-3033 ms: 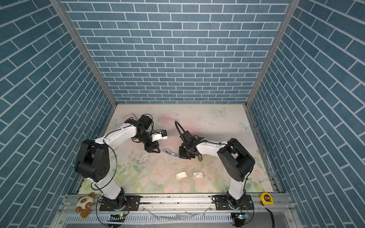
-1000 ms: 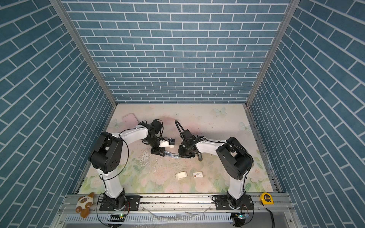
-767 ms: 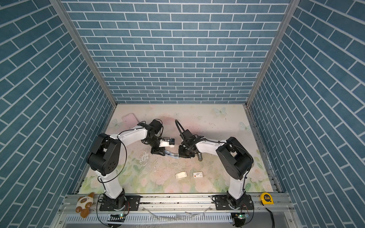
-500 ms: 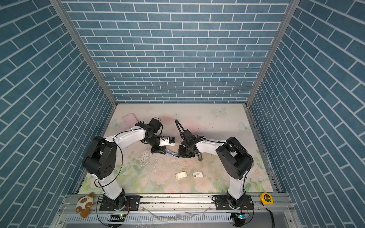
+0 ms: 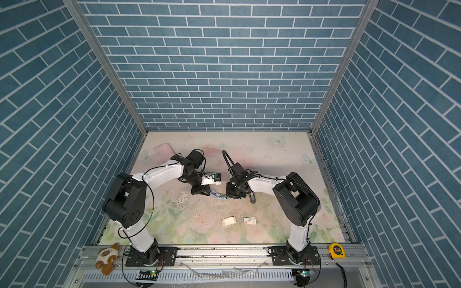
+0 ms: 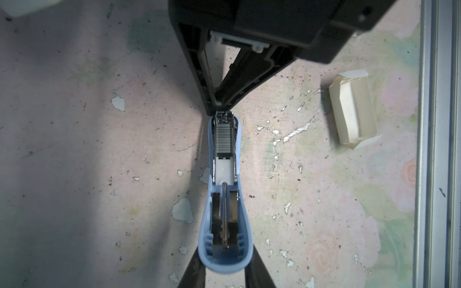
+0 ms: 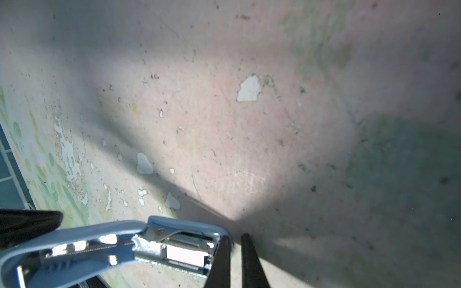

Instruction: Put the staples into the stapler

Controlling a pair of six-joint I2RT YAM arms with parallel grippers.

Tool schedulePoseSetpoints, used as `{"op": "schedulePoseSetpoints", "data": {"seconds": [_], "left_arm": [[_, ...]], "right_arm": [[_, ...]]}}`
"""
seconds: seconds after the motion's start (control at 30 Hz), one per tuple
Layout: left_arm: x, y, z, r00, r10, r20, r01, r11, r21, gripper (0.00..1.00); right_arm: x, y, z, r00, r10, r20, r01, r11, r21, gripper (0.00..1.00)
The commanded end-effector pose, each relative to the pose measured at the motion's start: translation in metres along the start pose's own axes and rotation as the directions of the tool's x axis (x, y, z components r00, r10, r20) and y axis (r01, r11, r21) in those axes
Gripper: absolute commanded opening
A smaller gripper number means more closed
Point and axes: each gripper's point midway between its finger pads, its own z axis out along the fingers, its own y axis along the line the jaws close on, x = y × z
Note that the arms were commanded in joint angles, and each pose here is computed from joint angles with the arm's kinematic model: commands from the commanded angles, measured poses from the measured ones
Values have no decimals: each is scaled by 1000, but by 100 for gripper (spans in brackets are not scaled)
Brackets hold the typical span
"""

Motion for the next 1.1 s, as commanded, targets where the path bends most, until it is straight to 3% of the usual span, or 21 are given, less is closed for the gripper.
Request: {"op": "schedulePoseSetpoints", "data": {"seconds": [0.0,0.67,1.07], "left_arm": [[-5,-10,4,1000,0,14,-1,1000,31,19],[6,-13,11,1000,-19,-22,20,1000,17,19],[-2,-13,-5,999,-45,11,45,999,-27,20]], "right_arm": [[28,-40,16,995,30,-94,-17,991,132,11],[34,-42,6,991,-6,-135,28,986,164,11],[22,-41,-6,998,-6,-67,18,982,189,12]]}}
